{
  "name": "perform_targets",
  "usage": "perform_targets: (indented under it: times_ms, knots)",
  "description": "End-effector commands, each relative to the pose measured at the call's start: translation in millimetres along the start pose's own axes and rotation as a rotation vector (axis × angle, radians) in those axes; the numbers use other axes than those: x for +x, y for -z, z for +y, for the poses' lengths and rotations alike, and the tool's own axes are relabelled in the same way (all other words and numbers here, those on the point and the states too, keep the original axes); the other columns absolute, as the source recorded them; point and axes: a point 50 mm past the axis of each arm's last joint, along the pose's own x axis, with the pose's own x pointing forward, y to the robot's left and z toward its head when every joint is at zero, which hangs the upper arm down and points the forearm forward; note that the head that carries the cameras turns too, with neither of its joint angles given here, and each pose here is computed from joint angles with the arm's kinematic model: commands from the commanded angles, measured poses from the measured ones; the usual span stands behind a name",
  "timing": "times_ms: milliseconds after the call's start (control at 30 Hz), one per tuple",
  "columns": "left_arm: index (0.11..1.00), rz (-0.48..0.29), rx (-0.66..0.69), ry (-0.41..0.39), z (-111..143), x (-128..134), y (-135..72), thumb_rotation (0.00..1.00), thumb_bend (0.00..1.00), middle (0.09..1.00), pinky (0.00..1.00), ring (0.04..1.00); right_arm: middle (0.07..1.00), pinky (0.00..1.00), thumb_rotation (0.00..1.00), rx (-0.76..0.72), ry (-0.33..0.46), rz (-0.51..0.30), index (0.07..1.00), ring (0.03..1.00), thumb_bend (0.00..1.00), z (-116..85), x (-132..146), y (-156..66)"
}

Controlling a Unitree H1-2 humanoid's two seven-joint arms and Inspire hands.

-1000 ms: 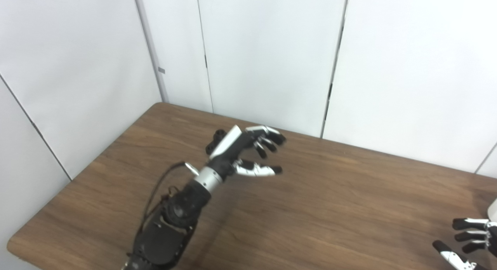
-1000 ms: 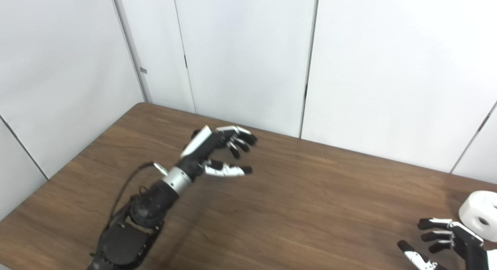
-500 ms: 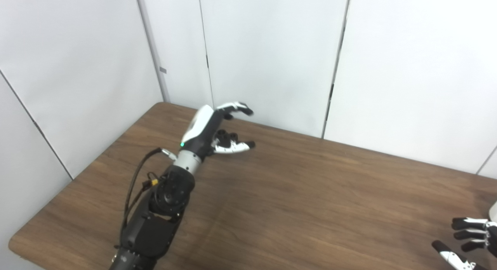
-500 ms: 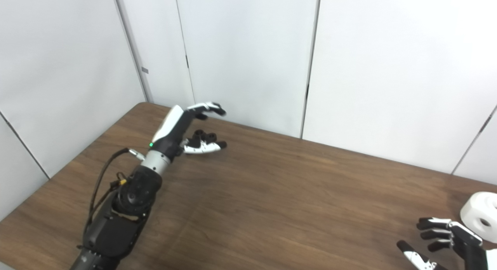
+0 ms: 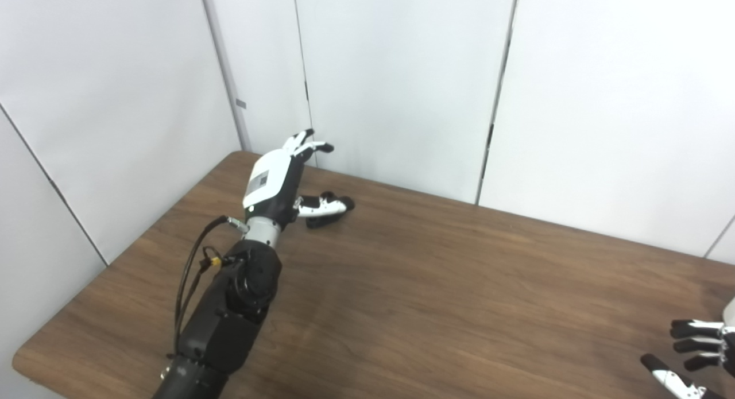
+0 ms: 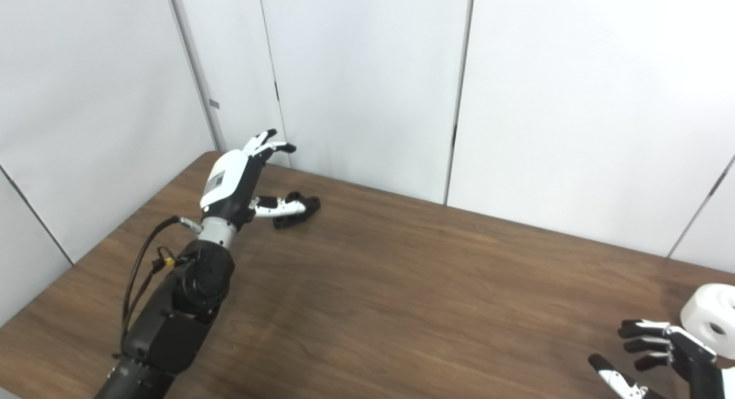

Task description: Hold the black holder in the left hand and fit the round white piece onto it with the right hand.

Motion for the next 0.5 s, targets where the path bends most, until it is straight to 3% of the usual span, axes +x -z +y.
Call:
perform_targets:
  times_ms: [0,167,267,467]
  knots:
    - [0.777,-0.026,0.052,-0.109,21.2,22.3,-9.2,0.30,1.00,1.000,0.87,1.000,0.618,0.38,0.11,0.001,0.023,-0.071,0.495,0.515,0.50,-6.4,8.5,-13.3]
    - [0.712,0.002,0.195,-0.149,10.2,29.2,1.3,0.36,1.00,1.000,0.86,1.000,0.614,0.37,0.12,-0.005,0.021,-0.071,0.495,0.514,0.50,-6.6,8.8,-14.2]
    - [0.726,0.051,0.242,-0.122,6.5,33.3,5.8,0.43,1.00,1.000,0.98,1.000,0.610,0.38,0.12,-0.006,0.020,-0.068,0.495,0.519,0.50,-6.8,9.2,-14.8]
    - [0.739,0.118,0.283,-0.081,2.6,39.8,12.4,0.47,1.00,1.000,1.00,1.000,0.606,0.38,0.12,-0.009,0.021,-0.069,0.495,0.518,0.50,-7.7,8.7,-15.7]
